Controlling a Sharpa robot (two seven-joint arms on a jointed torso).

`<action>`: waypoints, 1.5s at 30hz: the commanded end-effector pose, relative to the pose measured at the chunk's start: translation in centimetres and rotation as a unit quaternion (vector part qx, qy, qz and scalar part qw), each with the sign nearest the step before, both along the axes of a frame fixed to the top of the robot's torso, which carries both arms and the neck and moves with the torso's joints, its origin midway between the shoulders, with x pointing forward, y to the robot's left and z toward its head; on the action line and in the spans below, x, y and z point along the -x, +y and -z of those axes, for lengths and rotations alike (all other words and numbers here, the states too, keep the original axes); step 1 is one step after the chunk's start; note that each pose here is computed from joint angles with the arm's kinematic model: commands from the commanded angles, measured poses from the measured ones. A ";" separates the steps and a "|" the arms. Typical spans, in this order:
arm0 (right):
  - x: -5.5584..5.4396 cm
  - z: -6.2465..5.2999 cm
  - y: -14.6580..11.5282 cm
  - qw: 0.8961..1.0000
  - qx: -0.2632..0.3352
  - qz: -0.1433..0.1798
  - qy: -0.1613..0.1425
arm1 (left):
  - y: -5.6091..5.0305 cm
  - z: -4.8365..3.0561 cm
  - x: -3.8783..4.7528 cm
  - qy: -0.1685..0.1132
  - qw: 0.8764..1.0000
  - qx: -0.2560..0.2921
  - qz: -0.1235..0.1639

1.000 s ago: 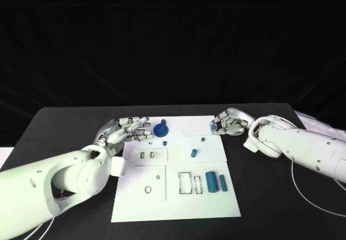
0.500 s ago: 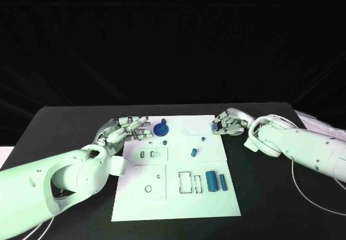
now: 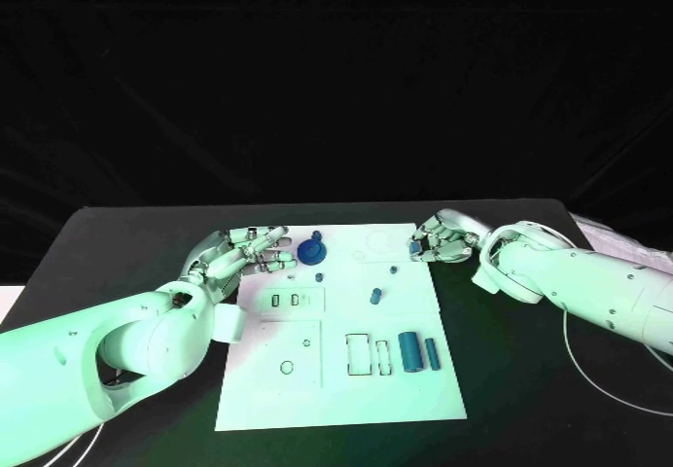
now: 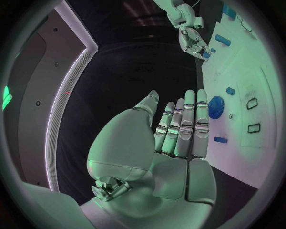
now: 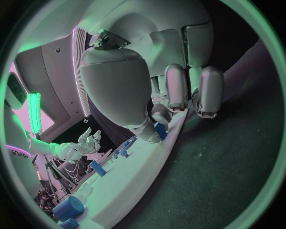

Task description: Assemble the parts on the task board

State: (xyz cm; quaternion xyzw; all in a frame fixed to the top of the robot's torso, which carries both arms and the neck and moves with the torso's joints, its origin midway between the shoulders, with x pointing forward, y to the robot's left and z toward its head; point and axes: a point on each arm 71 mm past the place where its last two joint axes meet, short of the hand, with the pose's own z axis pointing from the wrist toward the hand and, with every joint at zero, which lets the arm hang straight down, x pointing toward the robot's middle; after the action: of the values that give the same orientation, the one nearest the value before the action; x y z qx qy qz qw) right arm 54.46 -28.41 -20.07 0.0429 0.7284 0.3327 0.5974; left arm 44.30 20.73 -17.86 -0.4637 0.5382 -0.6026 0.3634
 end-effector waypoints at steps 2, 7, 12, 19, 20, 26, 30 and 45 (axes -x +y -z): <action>0.3 0.6 0.3 1.000 0.011 -0.009 0.006 | -0.2 -0.16 0.17 -0.004 1.000 0.006 0.009; 0.6 0.1 0.9 1.000 0.005 -0.015 -0.002 | -0.2 -0.24 0.24 -0.006 1.000 0.005 0.006; 0.9 -0.8 1.9 1.000 -0.003 -0.017 -0.018 | -0.1 -0.31 0.30 -0.009 1.000 0.005 0.002; 1.9 -2.2 4.6 0.999 -0.023 -0.014 -0.047 | -0.1 -0.33 0.28 -0.010 1.000 0.005 0.002; 2.1 -2.3 5.1 0.998 -0.025 -0.016 -0.050 | -0.1 -0.32 0.26 -0.010 1.000 0.005 0.002; 3.9 -2.3 9.3 0.998 -0.036 -0.035 -0.047 | 0.2 -0.25 -0.01 -0.014 1.000 0.005 -0.001; 4.8 -1.9 11.8 0.998 -0.033 -0.041 -0.039 | 0.3 -0.19 -0.20 -0.016 1.000 0.005 -0.004; 7.4 -0.2 17.8 0.998 0.001 -0.057 -0.011 | 0.3 -0.15 -0.36 -0.018 1.000 0.003 -0.008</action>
State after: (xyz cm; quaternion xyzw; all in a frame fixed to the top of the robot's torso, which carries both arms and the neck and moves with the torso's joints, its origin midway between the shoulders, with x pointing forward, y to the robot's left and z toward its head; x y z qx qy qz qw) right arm 47.10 -10.58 -19.66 0.0047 0.7149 0.3971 0.5755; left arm 44.70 21.25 -17.87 -0.4627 0.5294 -0.6031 0.3766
